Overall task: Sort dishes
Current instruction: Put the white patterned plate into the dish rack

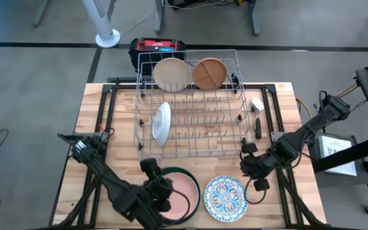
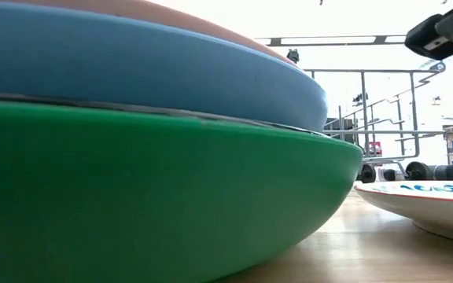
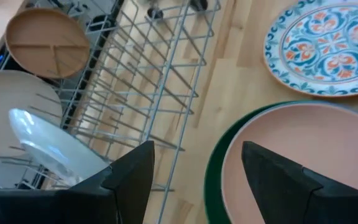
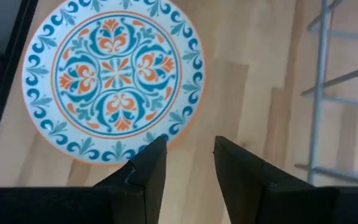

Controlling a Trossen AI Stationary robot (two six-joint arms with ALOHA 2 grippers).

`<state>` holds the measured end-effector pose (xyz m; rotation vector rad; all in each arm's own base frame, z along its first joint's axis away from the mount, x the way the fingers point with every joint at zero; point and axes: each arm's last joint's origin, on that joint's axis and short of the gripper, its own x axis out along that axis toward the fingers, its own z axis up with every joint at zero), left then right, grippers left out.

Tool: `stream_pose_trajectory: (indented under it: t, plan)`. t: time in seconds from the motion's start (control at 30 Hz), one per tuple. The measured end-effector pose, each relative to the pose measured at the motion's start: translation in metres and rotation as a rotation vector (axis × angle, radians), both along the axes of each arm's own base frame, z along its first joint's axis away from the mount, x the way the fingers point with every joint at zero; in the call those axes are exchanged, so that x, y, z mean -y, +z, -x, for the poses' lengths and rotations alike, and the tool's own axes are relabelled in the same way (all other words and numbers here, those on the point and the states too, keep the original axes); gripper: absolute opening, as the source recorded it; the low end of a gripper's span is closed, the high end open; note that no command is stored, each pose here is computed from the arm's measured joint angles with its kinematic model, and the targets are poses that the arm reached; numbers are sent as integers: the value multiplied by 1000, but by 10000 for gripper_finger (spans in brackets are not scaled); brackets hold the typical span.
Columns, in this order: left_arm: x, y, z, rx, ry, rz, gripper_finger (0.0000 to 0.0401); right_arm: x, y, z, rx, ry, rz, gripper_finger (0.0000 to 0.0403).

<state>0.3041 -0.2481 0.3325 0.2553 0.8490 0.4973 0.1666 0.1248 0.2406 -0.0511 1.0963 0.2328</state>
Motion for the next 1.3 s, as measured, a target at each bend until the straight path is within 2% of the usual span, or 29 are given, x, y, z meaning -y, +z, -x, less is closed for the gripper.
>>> stream_pose_trajectory:
  t: [0.27,0.6,0.8,1.1,1.3]
  plan:
    - [19,2,-8,29,-50,-10,232,-10,-6,11,-38,-117,-60,167]
    - [22,1,-7,61,-32,-16,232,-21,-20,27,-91,-202,-105,196]
    - [25,-1,-4,67,-31,-7,232,-38,-30,27,-86,-196,-122,202]
    - [33,-1,2,99,-11,33,232,-60,-58,25,-146,-206,-64,200]
    - [38,-2,7,110,-15,46,232,-72,-74,24,-134,-245,-44,200]
